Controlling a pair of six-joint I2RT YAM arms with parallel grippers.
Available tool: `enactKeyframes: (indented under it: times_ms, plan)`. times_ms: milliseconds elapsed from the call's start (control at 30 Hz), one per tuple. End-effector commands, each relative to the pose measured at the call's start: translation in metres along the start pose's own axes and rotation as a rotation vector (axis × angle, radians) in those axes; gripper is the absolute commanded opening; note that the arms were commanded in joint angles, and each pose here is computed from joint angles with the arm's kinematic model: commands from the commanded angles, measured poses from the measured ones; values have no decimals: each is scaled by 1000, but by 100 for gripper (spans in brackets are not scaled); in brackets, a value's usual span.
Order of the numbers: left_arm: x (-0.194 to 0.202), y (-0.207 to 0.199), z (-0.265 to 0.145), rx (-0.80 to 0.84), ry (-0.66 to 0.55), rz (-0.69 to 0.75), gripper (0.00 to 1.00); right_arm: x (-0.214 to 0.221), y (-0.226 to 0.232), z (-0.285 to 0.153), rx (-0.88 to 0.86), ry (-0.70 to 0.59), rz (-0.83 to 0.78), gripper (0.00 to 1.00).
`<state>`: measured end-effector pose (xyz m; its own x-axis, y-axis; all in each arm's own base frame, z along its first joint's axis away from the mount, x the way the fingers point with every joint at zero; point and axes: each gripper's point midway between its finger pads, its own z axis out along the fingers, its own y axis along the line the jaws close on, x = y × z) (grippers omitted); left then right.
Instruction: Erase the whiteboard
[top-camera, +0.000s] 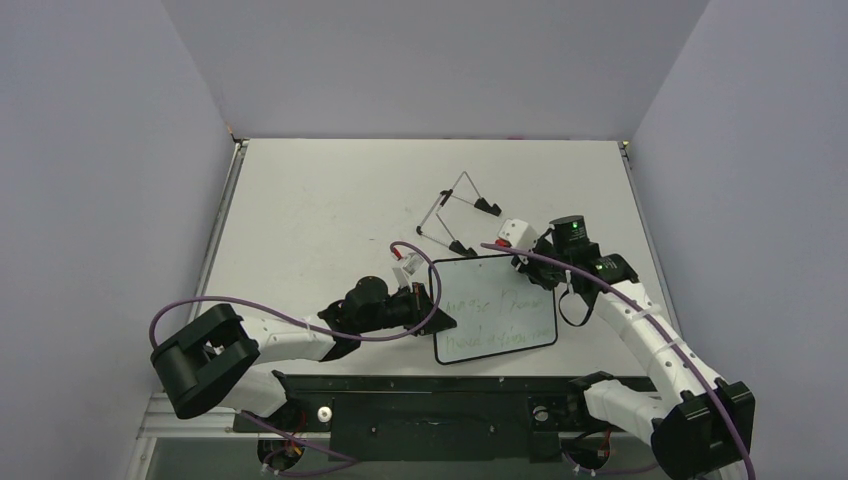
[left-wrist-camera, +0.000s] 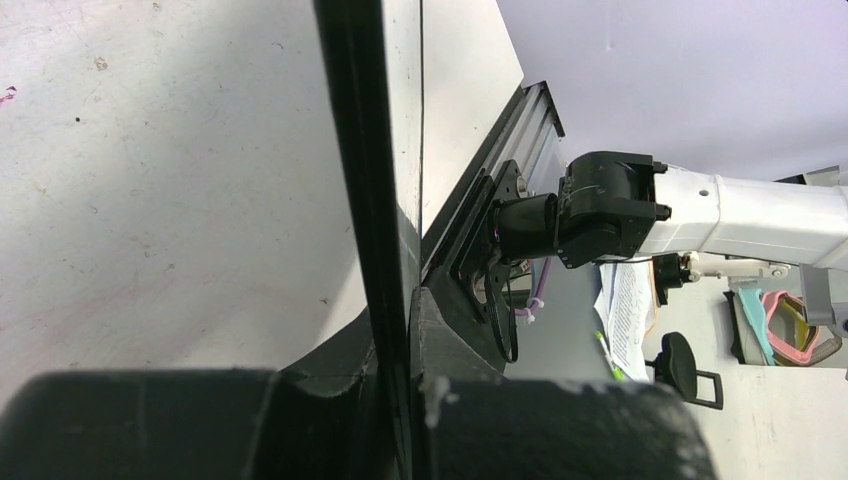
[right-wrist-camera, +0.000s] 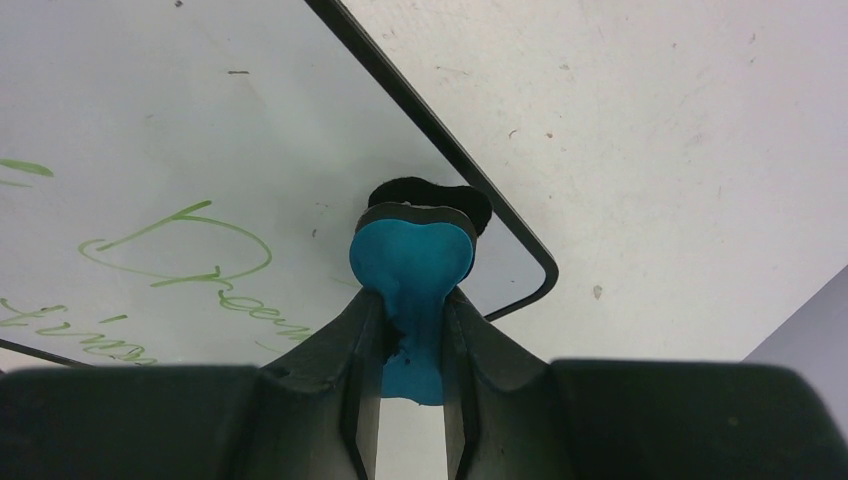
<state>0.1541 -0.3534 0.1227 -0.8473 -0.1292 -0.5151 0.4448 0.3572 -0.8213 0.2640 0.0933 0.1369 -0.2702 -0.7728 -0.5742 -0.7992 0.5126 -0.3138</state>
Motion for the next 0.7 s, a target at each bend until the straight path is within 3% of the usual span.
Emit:
enactKeyframes:
  times_ms: [0, 333, 433, 533, 667]
  plan:
    - [-13, -28, 0, 92, -27, 76, 0, -1, -8, -1, 19, -1, -13, 0]
    - [-14, -29, 0, 90, -28, 84, 0, 7, 38, 3, -227, 28, -133, 0]
    - [-15, -29, -1, 85, -30, 88, 0, 6, 22, 2, -140, 32, -102, 0]
    - [-15, -28, -2, 79, -32, 91, 0, 14, -18, 0, 66, 68, 8, 0]
    - [-15, -28, -2, 83, -29, 93, 0, 21, -33, -2, 136, 84, 73, 0]
